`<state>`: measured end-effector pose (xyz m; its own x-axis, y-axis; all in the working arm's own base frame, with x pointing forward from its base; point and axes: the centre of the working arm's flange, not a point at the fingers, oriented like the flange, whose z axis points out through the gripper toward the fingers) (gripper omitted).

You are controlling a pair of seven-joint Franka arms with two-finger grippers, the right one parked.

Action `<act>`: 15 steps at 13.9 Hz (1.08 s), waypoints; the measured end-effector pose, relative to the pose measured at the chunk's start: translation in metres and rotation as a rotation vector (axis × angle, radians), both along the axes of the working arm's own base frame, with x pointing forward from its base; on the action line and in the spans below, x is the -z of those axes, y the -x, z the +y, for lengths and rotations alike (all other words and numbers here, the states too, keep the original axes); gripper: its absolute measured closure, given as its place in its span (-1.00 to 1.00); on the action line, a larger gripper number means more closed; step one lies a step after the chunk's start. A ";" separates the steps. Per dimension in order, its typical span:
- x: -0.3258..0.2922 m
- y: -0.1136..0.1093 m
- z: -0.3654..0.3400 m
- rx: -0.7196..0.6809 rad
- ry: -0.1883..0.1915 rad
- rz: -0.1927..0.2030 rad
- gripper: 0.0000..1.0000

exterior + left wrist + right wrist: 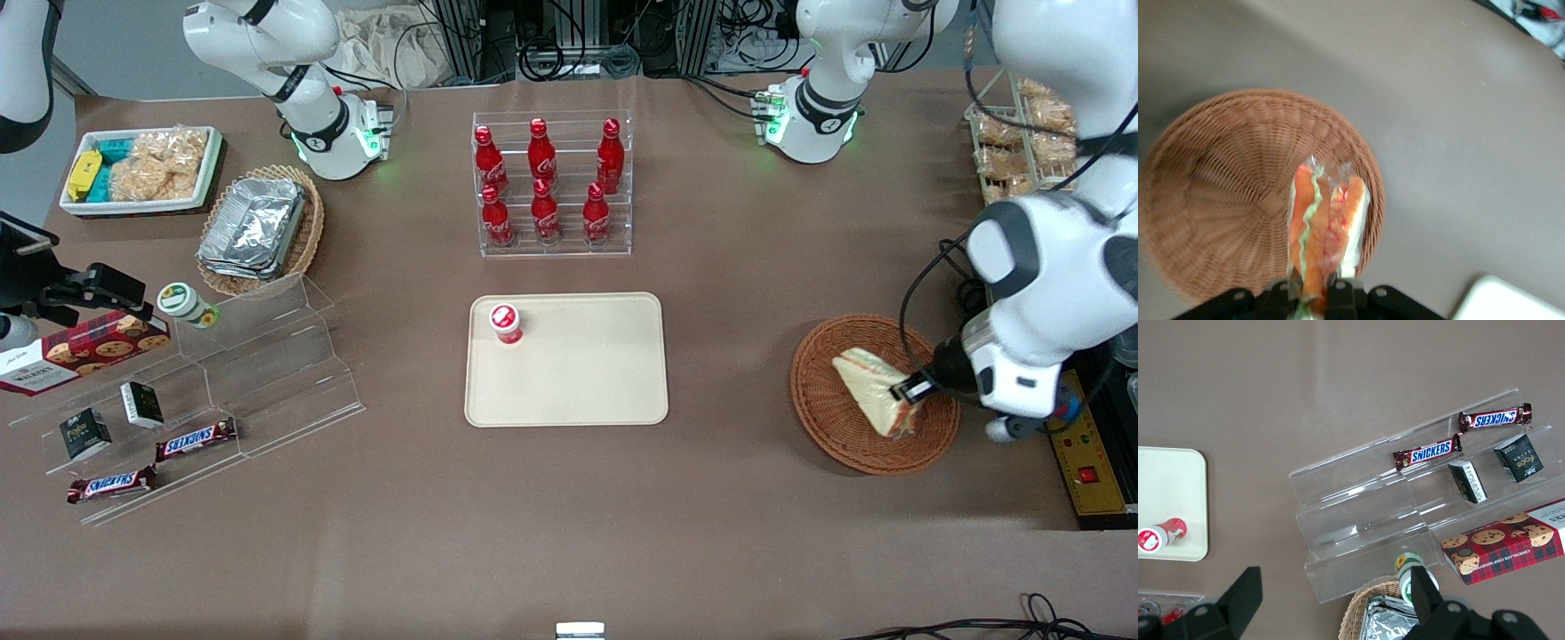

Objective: Place sandwich from basket to tray
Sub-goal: 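Lift the sandwich out of the basket with the left gripper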

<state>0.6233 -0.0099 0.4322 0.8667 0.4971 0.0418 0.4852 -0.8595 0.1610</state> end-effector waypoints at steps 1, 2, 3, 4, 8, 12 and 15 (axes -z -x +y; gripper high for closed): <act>-0.034 0.009 -0.001 0.012 -0.011 0.013 0.72; -0.065 0.019 -0.001 0.023 -0.022 0.028 0.72; -0.093 0.030 -0.004 0.033 -0.031 0.041 0.72; -0.119 0.040 -0.012 0.045 -0.036 0.052 0.72; -0.203 0.080 -0.080 0.085 -0.076 0.102 0.72; -0.244 0.125 -0.183 0.069 -0.088 0.098 0.72; -0.236 0.157 -0.264 0.042 -0.130 0.089 0.72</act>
<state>0.4660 -0.2737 0.6683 0.8897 0.4558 0.0256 0.4558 -0.8901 0.0048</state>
